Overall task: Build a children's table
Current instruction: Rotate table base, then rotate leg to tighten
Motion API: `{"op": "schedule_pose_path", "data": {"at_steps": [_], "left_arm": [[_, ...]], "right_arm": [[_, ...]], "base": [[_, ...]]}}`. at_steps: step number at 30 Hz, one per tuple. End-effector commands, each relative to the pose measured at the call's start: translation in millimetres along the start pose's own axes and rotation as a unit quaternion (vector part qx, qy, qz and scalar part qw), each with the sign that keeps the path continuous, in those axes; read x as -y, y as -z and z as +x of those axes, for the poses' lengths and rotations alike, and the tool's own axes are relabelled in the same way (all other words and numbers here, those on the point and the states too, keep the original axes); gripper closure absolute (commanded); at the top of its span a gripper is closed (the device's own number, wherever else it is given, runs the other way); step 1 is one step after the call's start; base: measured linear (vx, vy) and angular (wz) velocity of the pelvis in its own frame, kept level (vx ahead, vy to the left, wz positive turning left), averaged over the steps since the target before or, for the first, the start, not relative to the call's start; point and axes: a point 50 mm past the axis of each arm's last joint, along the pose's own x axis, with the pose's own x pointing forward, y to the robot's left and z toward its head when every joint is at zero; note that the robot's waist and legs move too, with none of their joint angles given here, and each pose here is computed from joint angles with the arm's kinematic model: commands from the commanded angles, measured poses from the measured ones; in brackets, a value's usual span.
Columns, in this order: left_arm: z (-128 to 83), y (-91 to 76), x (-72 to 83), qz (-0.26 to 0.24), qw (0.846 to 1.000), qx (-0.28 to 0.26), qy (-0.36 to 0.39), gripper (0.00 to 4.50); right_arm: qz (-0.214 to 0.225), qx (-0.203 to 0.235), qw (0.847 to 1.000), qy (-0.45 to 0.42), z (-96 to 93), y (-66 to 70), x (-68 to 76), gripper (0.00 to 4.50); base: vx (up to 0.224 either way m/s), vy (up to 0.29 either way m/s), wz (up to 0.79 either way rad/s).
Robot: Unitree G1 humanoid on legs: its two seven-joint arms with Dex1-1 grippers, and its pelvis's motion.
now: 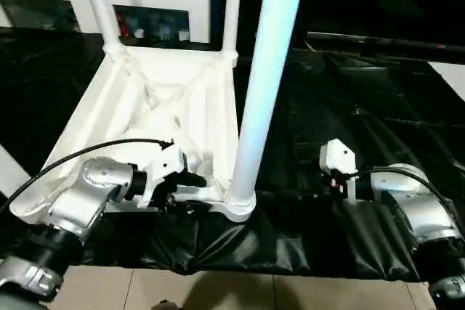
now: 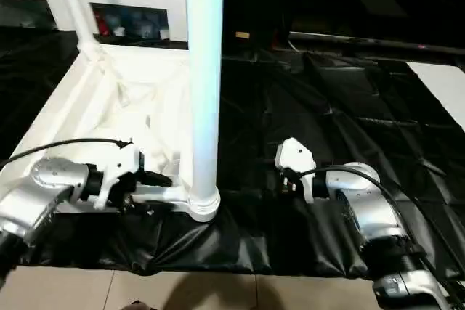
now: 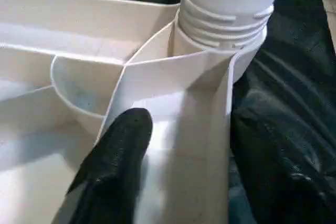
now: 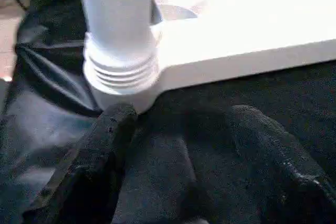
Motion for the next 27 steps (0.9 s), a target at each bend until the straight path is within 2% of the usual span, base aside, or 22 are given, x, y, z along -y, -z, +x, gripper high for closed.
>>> {"op": "schedule_pose_path", "data": {"at_steps": [1,3,5,7,10,17,22,26,27], "left_arm": [[1,0.3,-0.8,0.009,1.000,-0.013,0.007,2.17],[0,1.9,-1.3,0.004,1.000,-0.017,0.013,2.26],[-1,3.4,-1.4,-0.001,1.000,-0.019,0.018,2.52],[-1,4.5,-1.6,-0.003,1.000,-0.021,0.021,2.66],[-1,5.7,-1.6,-0.007,0.999,-0.022,0.027,2.93],[-2,9.9,-0.2,-0.020,0.998,-0.035,0.042,3.45],[-4,13.6,0.9,-0.028,0.997,-0.045,0.047,3.82],[-6,18.2,2.0,-0.040,0.997,-0.059,0.042,4.20],[-6,23.2,3.7,-0.053,0.995,-0.079,0.033,4.25]], "right_arm": [[0.005,0.002,1.000,-0.009,-3.9,-3.2,-1.4,1.37],[0.010,0.002,1.000,-0.014,-4.5,-5.1,-2.4,1.37],[0.015,0.004,1.000,-0.015,-4.5,-6.4,-2.9,1.01],[0.023,0.005,1.000,-0.020,-4.6,-7.1,-4.0,0.98],[0.029,0.005,0.999,-0.023,-4.9,-7.8,-5.3,0.61],[0.035,0.002,0.999,-0.023,-5.6,-8.3,-6.3,0.09],[0.034,0.001,0.999,-0.022,-4.4,-8.7,-7.1,0.00],[0.004,-0.006,1.000,0.013,-1.2,-8.0,-4.2,0.00],[0.004,-0.012,1.000,0.015,2.1,-5.6,-5.0,0.00]], "base": [[0.000,0.000,0.00],[0.000,0.000,0.00],[0.000,0.000,0.00],[0.000,0.000,0.00],[0.000,0.000,0.00],[0.000,0.000,0.00],[0.000,0.000,0.00],[0.000,0.000,0.00],[0.000,0.000,0.00]]}}
